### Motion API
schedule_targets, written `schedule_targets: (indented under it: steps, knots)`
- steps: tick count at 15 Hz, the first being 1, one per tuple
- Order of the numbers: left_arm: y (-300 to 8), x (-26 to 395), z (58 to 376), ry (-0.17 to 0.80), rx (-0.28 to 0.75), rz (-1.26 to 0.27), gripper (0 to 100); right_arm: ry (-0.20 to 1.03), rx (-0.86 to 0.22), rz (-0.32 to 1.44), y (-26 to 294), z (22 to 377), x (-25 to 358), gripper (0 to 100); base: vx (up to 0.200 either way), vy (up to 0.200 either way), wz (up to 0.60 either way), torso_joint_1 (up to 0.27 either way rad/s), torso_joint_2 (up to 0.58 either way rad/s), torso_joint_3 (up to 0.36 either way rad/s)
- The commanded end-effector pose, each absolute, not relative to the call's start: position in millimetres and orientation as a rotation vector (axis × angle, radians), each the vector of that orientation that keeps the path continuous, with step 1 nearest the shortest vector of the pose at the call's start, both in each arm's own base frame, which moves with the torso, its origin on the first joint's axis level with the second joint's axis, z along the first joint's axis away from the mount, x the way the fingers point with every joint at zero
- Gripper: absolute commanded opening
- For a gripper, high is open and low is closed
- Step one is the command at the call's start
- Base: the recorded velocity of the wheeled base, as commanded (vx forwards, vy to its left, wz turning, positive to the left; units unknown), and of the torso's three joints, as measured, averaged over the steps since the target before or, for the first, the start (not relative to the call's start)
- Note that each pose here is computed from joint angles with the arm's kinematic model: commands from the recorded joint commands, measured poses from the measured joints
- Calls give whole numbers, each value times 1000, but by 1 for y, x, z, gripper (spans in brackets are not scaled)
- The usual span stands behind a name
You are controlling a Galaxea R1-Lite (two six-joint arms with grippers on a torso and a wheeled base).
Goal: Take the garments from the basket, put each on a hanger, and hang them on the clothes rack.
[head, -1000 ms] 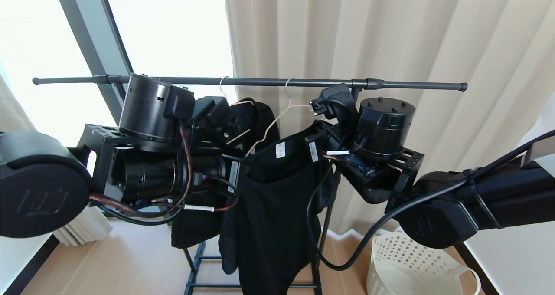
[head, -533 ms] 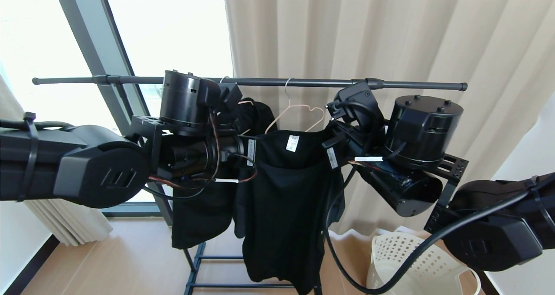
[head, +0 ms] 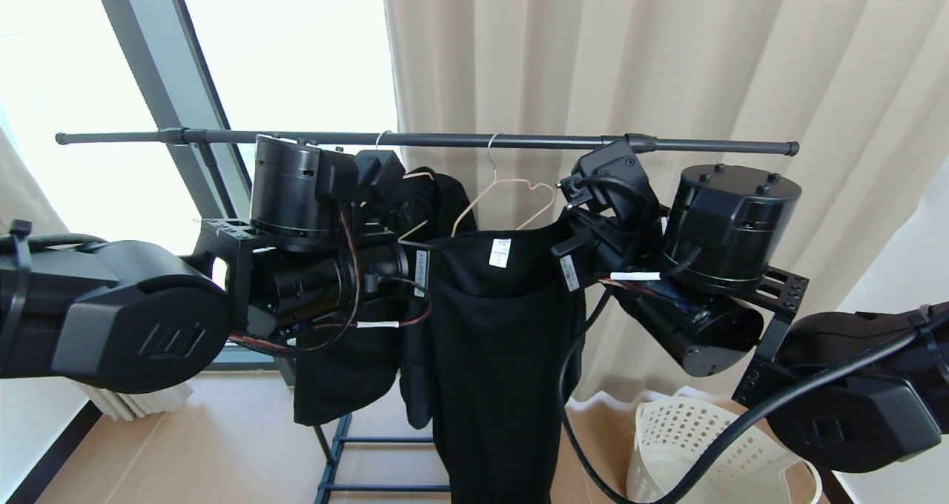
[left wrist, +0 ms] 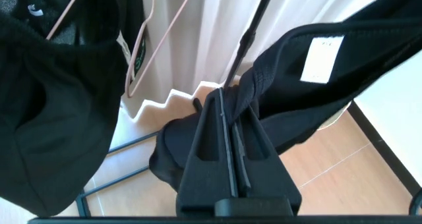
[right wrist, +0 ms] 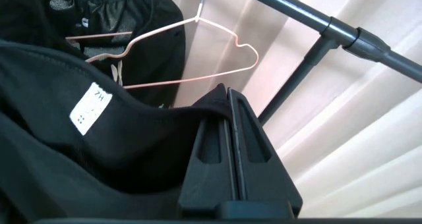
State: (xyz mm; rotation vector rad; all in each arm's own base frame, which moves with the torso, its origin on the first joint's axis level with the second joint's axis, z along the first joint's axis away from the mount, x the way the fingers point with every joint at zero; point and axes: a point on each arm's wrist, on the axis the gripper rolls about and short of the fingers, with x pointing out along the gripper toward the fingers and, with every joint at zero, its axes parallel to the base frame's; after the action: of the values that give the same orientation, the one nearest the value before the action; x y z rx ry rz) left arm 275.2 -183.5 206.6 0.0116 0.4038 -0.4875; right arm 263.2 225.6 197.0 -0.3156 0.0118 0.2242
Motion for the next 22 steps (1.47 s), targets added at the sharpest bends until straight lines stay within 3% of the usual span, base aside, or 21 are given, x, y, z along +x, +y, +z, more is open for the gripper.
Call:
schedule_targets:
  steps: [1, 22]
  knots:
    - [-182, 271, 208, 402, 14, -490, 0, 13, -317, 223, 226, 197, 264, 0, 0, 0, 0, 0, 0, 0]
    - [-185, 266, 200, 425, 23, -521, 0, 20, -315, 176, 216, 195, 279, 0, 0, 0, 0, 0, 0, 0]
